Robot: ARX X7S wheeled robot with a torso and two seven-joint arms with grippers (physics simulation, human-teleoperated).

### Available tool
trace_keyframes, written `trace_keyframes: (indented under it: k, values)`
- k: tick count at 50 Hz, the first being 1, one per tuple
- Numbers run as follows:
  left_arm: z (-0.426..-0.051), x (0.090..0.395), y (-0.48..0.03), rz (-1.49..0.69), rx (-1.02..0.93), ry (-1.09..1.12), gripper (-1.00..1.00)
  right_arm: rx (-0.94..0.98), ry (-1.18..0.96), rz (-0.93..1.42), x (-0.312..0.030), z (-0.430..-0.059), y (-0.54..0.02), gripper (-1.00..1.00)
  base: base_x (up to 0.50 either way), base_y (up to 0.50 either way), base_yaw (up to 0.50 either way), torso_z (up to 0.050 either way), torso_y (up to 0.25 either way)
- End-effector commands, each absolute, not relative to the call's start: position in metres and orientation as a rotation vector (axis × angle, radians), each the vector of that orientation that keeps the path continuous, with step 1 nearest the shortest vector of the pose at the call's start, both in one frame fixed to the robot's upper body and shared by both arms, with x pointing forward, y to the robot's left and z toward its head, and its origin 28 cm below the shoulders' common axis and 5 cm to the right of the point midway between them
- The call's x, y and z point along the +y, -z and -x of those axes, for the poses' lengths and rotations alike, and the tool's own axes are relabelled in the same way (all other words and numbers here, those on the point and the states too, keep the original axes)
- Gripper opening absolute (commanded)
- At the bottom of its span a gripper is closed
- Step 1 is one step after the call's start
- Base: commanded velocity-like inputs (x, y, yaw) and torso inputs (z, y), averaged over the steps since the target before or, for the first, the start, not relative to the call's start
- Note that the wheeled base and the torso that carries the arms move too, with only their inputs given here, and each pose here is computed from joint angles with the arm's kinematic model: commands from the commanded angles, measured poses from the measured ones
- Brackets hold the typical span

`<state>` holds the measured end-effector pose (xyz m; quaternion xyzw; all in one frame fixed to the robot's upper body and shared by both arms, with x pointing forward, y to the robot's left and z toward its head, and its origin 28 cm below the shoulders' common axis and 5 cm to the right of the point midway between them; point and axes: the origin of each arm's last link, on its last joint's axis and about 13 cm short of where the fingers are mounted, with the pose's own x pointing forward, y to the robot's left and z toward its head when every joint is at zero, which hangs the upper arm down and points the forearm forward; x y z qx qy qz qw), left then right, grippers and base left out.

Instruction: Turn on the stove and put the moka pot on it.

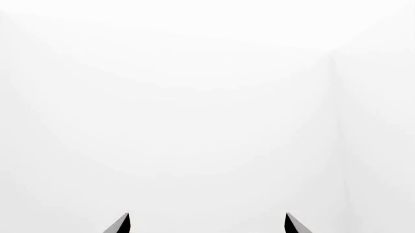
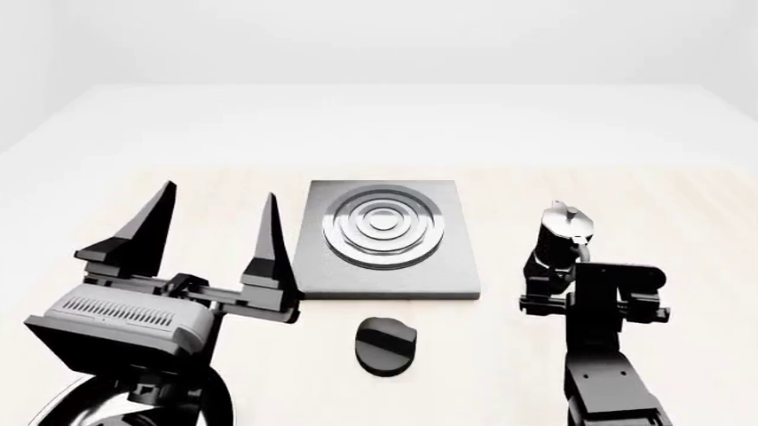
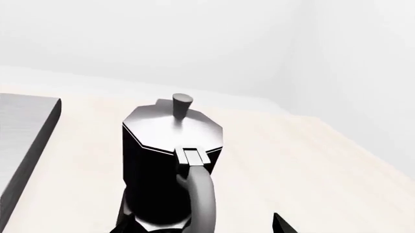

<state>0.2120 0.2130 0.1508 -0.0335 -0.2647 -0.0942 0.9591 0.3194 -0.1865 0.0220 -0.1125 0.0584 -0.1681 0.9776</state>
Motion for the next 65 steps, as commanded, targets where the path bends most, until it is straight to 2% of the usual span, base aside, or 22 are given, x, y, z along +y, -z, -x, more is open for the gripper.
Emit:
trace_keyframes:
  k: [1, 48, 49, 65]
  values:
    - [-0.213, 0.213, -0.148, 0.073, -0.532, 0.192, 1.0, 0.122, 0.34, 0.228, -0.187, -0.321, -0.021, 1.0, 0.0, 0.0, 0.0, 0.0, 0.0]
    - [-0.213, 0.211, -0.145, 0.092, -0.525, 0.196, 1.0, 0.133, 0.329, 0.217, -0.187, -0.323, -0.014, 1.0, 0.0, 0.0, 0.0, 0.0, 0.0]
    - [-0.213, 0.211, -0.145, 0.091, -0.524, 0.196, 1.0, 0.11, 0.331, 0.212, -0.187, -0.322, -0.017, -1.0, 0.0, 0.0, 0.0, 0.0, 0.0]
    - [-0.213, 0.212, -0.143, 0.098, -0.517, 0.195, 1.0, 0.04, 0.286, 0.212, -0.178, -0.323, -0.038, -1.0, 0.0, 0.0, 0.0, 0.0, 0.0]
